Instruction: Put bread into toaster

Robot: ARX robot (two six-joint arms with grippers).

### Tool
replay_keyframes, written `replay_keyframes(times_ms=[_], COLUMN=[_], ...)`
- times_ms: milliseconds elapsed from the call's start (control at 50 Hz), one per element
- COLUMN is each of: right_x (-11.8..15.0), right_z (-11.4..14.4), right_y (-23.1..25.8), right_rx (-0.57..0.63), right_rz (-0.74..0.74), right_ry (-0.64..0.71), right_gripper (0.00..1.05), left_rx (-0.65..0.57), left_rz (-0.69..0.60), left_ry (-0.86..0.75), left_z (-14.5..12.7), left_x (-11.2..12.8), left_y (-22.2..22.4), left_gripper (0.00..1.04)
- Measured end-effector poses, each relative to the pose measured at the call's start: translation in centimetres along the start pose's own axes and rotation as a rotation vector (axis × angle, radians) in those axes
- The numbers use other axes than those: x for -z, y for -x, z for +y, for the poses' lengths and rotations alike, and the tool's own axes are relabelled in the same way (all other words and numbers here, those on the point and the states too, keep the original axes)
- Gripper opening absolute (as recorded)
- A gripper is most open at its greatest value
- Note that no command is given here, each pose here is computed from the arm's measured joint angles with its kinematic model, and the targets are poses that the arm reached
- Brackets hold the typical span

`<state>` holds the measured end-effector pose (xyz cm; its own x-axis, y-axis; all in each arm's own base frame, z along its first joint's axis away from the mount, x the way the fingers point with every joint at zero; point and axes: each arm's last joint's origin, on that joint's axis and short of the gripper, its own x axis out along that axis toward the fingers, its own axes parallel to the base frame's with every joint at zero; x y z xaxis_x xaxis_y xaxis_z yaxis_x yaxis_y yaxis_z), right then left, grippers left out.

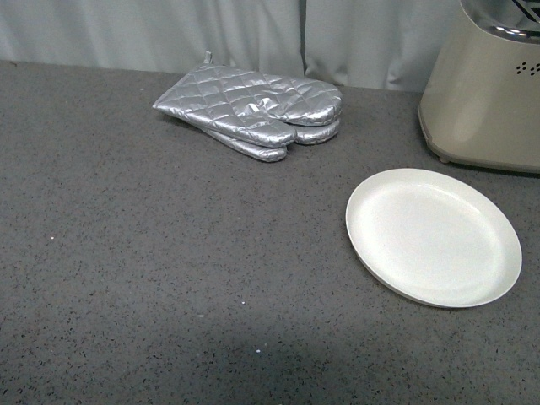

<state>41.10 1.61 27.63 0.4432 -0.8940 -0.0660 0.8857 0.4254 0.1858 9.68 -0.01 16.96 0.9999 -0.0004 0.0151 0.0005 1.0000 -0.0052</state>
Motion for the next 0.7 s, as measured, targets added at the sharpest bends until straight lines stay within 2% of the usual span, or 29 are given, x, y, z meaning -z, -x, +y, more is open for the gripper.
replay_keyframes(times_ms=[140, 260, 280, 300, 320, 380, 460, 520, 620, 699], right_x=[-0.8, -1.4, -1.6, -1.7, -1.9, -1.7, -0.3, 1.3, 4.1, 5.3], right_z=[-0.7, -2.3, -3.2, -3.7, -4.8, -7.8, -12.0, -15.1, -20.7, -24.1], right_y=[0.2, 0.7, 0.5, 0.4, 0.3, 1.3, 3.6, 5.2, 7.4, 8.8], right_rx=[-0.002, -0.028, -0.092, -0.231, -0.422, -0.759, -1.033, -1.111, -1.106, -1.107], right_rz=[-0.011, -0.03, -0.025, -0.003, 0.008, 0.005, 0.009, 0.03, 0.087, 0.102], right_ry=[0.0, -0.017, -0.019, -0.005, 0.029, 0.084, 0.137, 0.169, 0.219, 0.232], right_gripper=[0.95, 0.95, 0.92, 0.89, 0.84, 0.71, 0.55, 0.43, 0.2, 0.04], left_rx=[0.0, 0.0, 0.0, 0.001, 0.0, -0.002, 0.0, 0.001, -0.001, -0.001], left_rz=[0.0, 0.0, 0.0, 0.0, 0.0, 0.0, 0.0, 0.0, 0.0, 0.0], left_ry=[0.0, 0.0, 0.0, 0.0, 0.0, 0.0, 0.0, 0.0, 0.0, 0.0], left_z=[0.0, 0.0, 0.0, 0.0, 0.0, 0.0, 0.0, 0.0, 0.0, 0.0], left_x=[0.0, 0.0, 0.0, 0.0, 0.0, 0.0, 0.0, 0.0, 0.0, 0.0], left_y=[0.0, 0.0, 0.0, 0.0, 0.0, 0.0, 0.0, 0.0, 0.0, 0.0], left_gripper=[0.98, 0.98, 0.98, 0.98, 0.98, 0.98, 0.98, 0.98, 0.98, 0.98])
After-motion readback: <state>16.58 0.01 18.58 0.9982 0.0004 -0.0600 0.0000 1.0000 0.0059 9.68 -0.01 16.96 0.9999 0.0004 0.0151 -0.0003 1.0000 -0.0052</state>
